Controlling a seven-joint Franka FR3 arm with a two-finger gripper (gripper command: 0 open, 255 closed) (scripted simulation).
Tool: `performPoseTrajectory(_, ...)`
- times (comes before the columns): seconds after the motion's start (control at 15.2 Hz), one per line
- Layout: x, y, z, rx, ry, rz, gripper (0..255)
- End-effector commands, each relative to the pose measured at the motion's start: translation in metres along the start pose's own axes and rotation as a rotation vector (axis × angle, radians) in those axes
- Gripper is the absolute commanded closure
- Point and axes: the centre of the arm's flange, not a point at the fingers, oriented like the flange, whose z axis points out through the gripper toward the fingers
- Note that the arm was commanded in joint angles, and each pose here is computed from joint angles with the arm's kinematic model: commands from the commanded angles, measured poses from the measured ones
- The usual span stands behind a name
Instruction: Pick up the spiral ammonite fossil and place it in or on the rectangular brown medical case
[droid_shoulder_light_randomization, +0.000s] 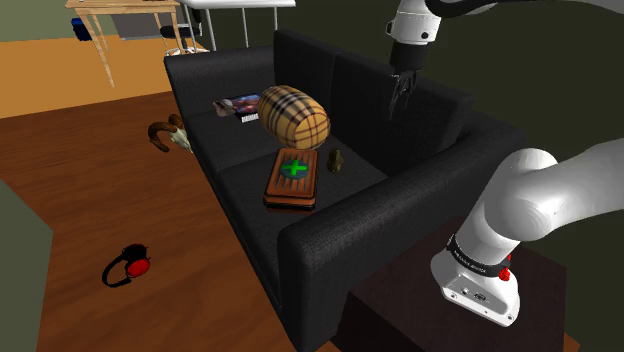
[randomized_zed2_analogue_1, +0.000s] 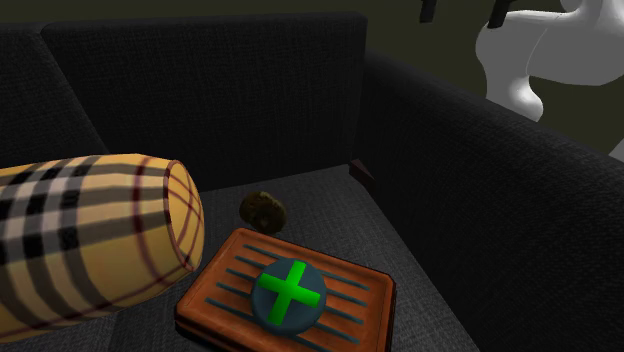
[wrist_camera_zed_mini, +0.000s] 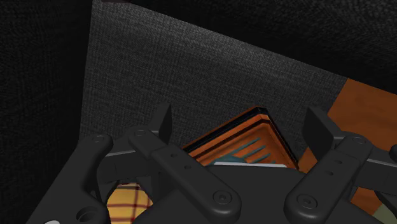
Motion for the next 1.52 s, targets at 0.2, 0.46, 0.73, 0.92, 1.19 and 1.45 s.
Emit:
performPoseTrajectory(0.2,0.029,0.021,0.022,0.023,-0.011,0.026,0)
performPoseTrajectory(0.46,0.068,0.048,0.053,0.054,-0.025,0.062,0)
performPoseTrajectory(0.73,0.104,0.077,0.086,0.085,-0.039,0.097,0)
performPoseTrajectory(0.92,0.131,0.098,0.111,0.108,-0.049,0.124,0)
performPoseTrajectory(1.19,0.165,0.127,0.146,0.138,-0.064,0.159,0)
performPoseTrajectory(1.45,0.197,0.155,0.182,0.169,-0.078,0.194,0)
